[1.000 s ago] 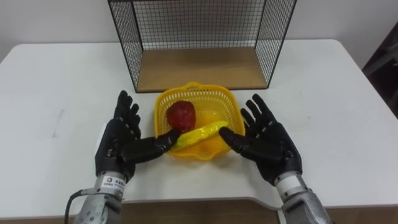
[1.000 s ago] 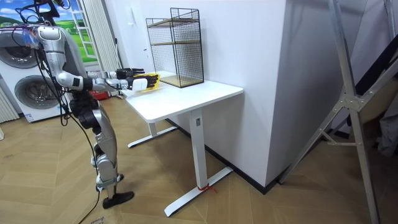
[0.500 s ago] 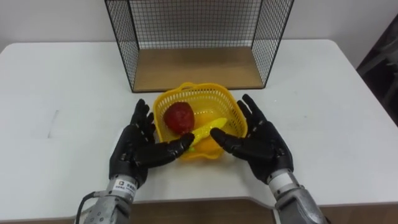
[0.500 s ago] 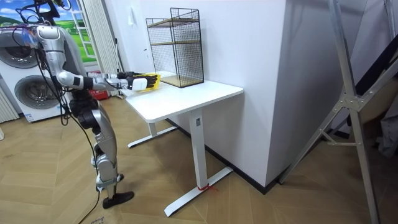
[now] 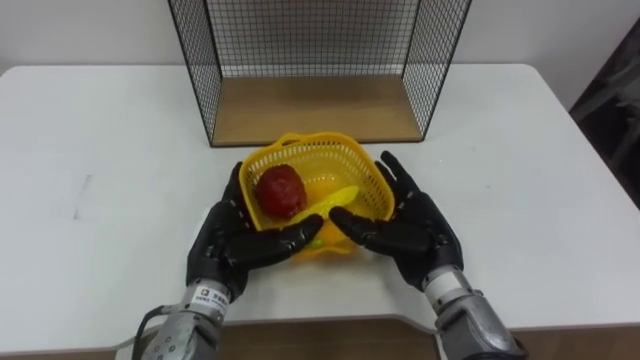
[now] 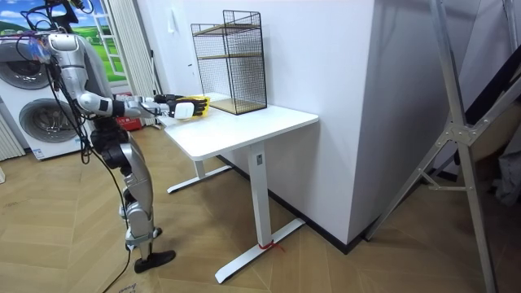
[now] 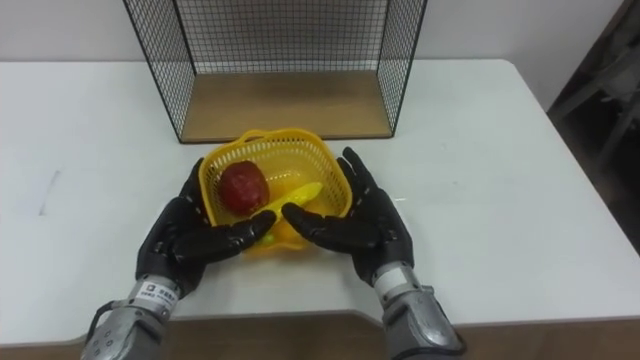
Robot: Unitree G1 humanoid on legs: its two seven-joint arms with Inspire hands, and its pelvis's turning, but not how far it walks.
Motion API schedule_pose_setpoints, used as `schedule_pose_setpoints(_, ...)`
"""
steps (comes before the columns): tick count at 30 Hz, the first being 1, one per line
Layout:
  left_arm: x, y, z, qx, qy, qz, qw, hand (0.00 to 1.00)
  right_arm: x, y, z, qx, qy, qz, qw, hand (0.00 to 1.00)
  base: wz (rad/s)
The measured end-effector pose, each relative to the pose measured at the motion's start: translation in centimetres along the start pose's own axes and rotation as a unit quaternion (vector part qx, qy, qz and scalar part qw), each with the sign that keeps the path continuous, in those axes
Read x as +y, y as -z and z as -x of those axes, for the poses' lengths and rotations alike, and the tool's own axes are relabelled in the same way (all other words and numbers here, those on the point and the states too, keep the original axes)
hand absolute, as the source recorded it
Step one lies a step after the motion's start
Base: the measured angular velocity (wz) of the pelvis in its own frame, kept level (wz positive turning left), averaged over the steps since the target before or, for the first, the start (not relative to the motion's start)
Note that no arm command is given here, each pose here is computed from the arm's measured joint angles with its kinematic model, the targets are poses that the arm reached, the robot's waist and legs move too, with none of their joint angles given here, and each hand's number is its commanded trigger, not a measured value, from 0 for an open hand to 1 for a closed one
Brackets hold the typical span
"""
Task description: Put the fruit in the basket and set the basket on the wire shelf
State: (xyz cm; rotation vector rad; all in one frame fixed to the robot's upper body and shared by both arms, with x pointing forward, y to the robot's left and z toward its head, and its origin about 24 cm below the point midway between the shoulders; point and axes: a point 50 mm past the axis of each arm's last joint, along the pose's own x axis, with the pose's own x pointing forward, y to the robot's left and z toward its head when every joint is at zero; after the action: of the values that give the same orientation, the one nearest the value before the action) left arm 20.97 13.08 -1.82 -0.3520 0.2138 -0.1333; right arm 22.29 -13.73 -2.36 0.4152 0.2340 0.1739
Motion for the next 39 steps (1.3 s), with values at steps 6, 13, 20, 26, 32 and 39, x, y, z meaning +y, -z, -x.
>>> schedule_pose_setpoints(6, -0.1, -0.1, -0.1, -0.001, 0.003, -0.003, 1.0, 0.0, 0.3, 0.1, -0.2, 0.005, -0.003, 0.067, 0.998, 0.0, 0.0)
schedule_pose_setpoints(13, -0.2, -0.2, -0.3, -0.005, 0.001, -0.009, 1.0, 0.0, 0.4, 0.1, -0.3, 0.006, -0.008, 0.095, 0.995, 0.0, 0.0)
schedule_pose_setpoints(20, -0.3, -0.5, -0.6, -0.009, -0.004, -0.009, 1.0, 0.0, 0.5, 0.2, -0.3, 0.008, -0.011, 0.096, 0.995, 0.0, 0.0)
schedule_pose_setpoints(26, -0.4, -0.7, -0.8, -0.014, -0.013, -0.008, 1.0, 0.0, 0.7, 0.3, -0.3, 0.01, -0.011, 0.096, 0.995, 0.0, 0.01)
schedule_pose_setpoints(32, -0.9, -1.6, -1.6, -0.031, -0.015, -0.005, 0.999, 0.0, 1.4, -1.0, -1.1, -0.015, -0.018, 0.101, 0.995, 0.0, 0.0)
schedule_pose_setpoints(39, -1.8, -4.0, -2.8, -0.079, -0.007, -0.001, 0.997, 0.0, 3.0, -4.0, -1.9, -0.081, -0.027, 0.102, 0.991, 0.0, 0.0)
